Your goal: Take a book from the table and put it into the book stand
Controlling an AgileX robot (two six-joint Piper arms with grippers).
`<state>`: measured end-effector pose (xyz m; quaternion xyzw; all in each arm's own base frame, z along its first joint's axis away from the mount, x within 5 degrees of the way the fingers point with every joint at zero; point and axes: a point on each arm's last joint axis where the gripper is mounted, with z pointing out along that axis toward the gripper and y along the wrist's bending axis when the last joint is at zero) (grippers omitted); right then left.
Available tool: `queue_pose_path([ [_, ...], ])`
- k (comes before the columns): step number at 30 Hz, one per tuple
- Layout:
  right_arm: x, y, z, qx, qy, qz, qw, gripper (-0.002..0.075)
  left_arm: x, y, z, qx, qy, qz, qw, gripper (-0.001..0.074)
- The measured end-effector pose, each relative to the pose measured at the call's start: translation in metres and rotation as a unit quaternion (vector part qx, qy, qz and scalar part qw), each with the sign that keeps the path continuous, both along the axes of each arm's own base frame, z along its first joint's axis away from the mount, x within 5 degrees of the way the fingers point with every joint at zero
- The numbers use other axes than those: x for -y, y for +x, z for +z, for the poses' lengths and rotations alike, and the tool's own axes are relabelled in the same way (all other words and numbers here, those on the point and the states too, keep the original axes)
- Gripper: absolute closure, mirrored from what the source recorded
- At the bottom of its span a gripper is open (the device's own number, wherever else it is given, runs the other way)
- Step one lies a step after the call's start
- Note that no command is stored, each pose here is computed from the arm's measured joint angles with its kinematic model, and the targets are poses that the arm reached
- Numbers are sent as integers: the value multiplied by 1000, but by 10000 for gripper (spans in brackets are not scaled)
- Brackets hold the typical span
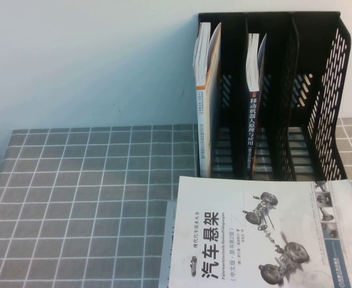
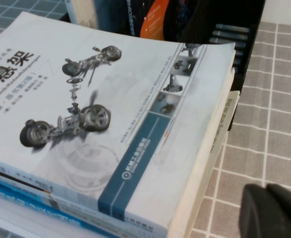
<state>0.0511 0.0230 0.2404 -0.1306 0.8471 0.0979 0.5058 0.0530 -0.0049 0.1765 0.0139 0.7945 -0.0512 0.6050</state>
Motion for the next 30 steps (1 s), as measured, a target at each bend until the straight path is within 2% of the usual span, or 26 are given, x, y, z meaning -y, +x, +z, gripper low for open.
queue_pose_path([
  [14,6,-5,3,31,3,-48,998,729,0,0,0,-1,0,0,1000,738],
  [23,16,3,24,158,-12,-120,980,729,0,0,0,-1,1,0,1000,738],
  [30,21,5,9,171,-65,-141,973,729,0,0,0,-2,1,0,1000,738],
])
